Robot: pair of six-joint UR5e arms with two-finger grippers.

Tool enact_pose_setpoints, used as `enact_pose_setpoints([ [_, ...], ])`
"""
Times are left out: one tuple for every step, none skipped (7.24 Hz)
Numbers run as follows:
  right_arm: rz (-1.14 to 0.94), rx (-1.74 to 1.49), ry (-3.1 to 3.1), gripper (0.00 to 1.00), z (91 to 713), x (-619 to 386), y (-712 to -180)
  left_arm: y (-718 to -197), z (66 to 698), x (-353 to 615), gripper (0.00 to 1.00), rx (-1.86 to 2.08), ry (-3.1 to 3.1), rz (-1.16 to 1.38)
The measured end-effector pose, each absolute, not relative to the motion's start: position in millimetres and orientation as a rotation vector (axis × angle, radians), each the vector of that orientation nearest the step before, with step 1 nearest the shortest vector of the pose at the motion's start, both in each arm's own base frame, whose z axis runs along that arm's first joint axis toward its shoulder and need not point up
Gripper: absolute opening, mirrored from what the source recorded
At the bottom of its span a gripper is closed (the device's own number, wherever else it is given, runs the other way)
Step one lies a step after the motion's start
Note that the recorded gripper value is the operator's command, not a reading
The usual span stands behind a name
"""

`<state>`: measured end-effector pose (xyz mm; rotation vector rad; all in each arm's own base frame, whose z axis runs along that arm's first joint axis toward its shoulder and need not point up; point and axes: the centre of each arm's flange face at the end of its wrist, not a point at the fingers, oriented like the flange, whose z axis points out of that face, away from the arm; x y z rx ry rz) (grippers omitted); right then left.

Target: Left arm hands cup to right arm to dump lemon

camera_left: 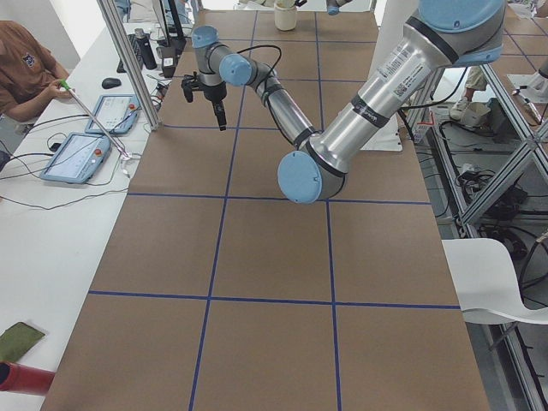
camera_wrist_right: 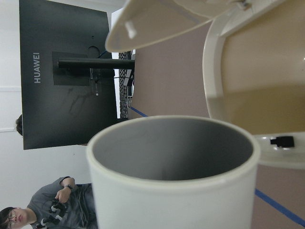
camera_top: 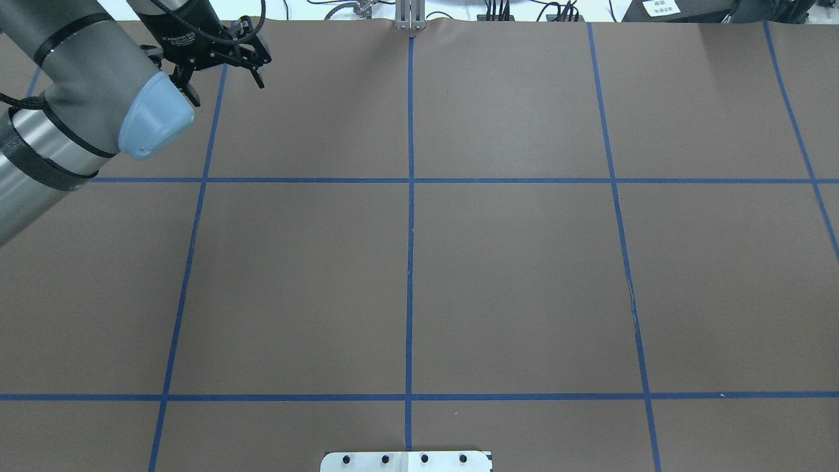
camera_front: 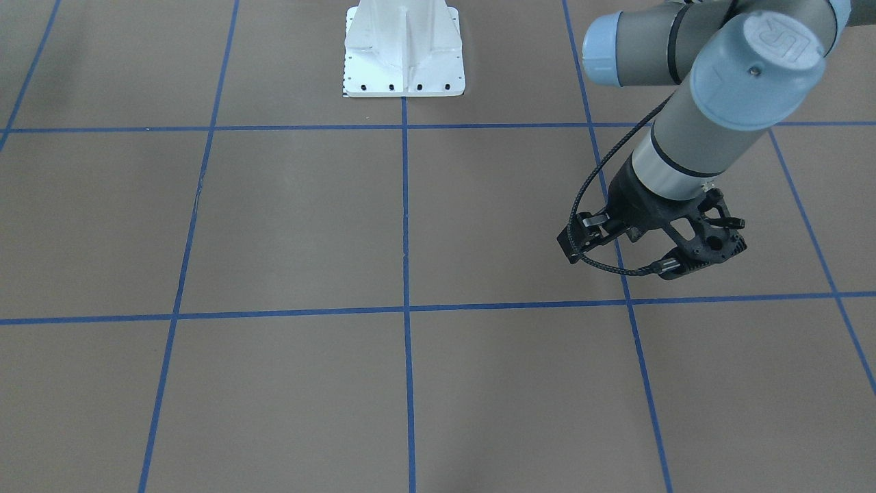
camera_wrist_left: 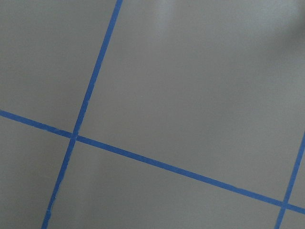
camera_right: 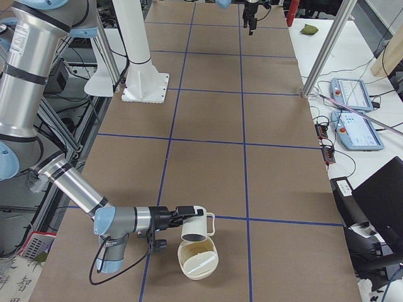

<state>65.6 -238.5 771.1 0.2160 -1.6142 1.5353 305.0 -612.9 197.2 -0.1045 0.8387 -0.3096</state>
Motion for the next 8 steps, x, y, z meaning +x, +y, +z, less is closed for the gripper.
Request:
enact_pose_setpoints([
  [1.556,0.201,-1.634,0.0,770,66,-243,-613,197,305,1.0,-0.104,0.839,-0.31],
  [1.576,0.186,-1.648,0.0,770,67,-248,-613,196,304,1.0,-0.103,0.839,-0.31],
  [1.605,0.164,-1.664,0.0,771,69,-250,-614,194,304,1.0,-0.101,0.841,-0.31],
  [1.638,0.135,-1.685,0.0,771,71,-248,-614,191,304,1.0,-0.097,0.844,-0.309],
  [1.662,0.113,-1.701,0.0,773,73,-246,-615,189,302,1.0,-0.093,0.845,-0.31],
  [1.68,0.1,-1.71,0.0,775,74,-243,-616,186,300,1.0,-0.087,0.847,-0.312],
  [1.702,0.086,-1.722,0.0,776,76,-240,-618,184,298,1.0,-0.076,0.843,-0.314],
  [1.723,0.071,-1.736,0.0,777,78,-239,-619,183,297,1.0,-0.064,0.837,-0.315],
])
